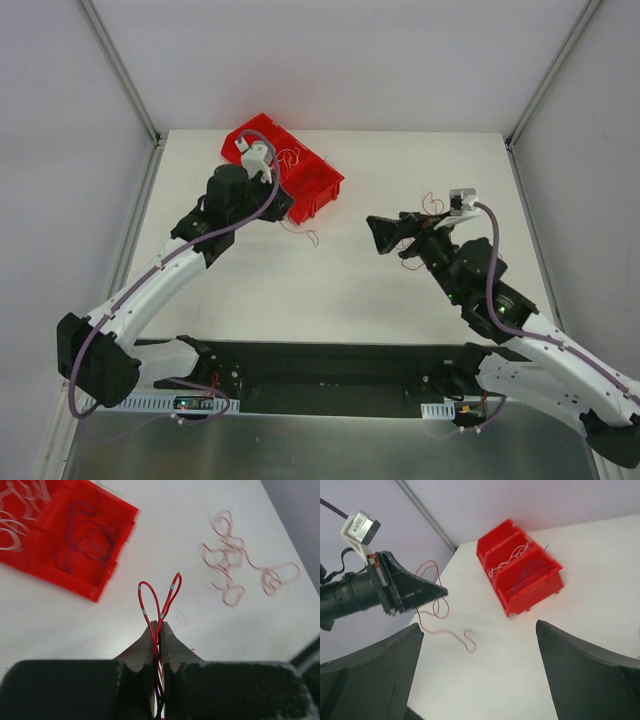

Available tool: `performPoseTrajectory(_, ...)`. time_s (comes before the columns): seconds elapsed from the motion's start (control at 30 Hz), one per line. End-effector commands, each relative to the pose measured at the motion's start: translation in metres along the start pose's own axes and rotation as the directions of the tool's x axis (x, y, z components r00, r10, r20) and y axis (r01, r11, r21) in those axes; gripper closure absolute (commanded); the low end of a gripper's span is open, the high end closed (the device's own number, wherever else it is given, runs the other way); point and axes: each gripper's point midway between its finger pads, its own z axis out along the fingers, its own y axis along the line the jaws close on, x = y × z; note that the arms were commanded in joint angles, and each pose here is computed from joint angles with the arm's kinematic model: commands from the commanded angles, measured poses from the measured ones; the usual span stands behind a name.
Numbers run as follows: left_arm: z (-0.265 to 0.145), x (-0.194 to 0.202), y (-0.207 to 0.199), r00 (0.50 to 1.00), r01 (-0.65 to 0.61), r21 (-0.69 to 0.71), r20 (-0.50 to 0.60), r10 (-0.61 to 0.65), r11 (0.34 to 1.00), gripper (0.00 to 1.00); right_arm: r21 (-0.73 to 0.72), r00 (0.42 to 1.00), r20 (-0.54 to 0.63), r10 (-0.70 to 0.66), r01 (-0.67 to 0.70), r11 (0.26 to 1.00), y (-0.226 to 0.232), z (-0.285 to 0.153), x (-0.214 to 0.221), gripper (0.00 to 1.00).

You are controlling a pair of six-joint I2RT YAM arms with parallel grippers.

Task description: Untangle the cables

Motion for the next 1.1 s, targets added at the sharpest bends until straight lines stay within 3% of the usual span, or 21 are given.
performPoseTrajectory(0.0,0.016,-0.079,0.078,0.975,0.021,-0.294,0.219,0.046,0.956,1.00,0.039,0.969,-0.031,-0.246,0.247,0.968,-0.038,-0.016,0.007,0.01)
performPoseTrajectory(0.07,0.025,-0.112,0.105,0.956,0.027,-0.363,0.281,0.082,0.931,1.00,0.052,0.962,-0.041,-0.269,0.271,0.961,-0.049,-0.018,0.012,0.01)
performPoseTrajectory(0.2,0.038,-0.182,0.147,0.876,-0.060,-0.523,0.381,0.296,0.850,1.00,0.053,0.953,-0.087,-0.291,0.296,0.954,-0.066,-0.015,0.026,0.01)
performPoseTrajectory(0.3,0.055,-0.224,0.175,0.804,-0.136,-0.635,0.378,0.459,0.760,1.00,0.036,0.966,-0.112,-0.232,0.237,0.971,-0.070,-0.016,0.038,0.02)
performPoseTrajectory(0.37,0.070,-0.238,0.198,0.785,-0.169,-0.676,0.347,0.513,0.717,1.00,0.012,0.968,-0.127,-0.218,0.221,0.975,-0.070,-0.019,0.046,0.02)
performPoseTrajectory(0.57,0.115,-0.246,0.275,0.806,-0.160,-0.725,0.297,0.513,0.670,1.00,0.032,0.970,-0.111,-0.218,0.223,0.974,-0.078,-0.026,0.046,0.02)
performPoseTrajectory(0.7,0.144,-0.249,0.303,0.811,-0.172,-0.710,0.292,0.507,0.683,1.00,0.066,0.966,-0.102,-0.238,0.245,0.967,-0.086,-0.027,0.039,0.02)
performPoseTrajectory(0.9,0.190,-0.204,0.343,0.903,-0.152,-0.697,0.191,0.386,0.701,1.00,0.104,0.968,-0.110,-0.225,0.237,0.966,-0.096,-0.021,0.036,0.02)
performPoseTrajectory(1.07,0.202,-0.158,0.353,0.954,-0.103,-0.668,0.144,0.264,0.737,1.00,0.088,0.971,-0.114,-0.211,0.221,0.971,-0.096,-0.014,0.038,0.02)
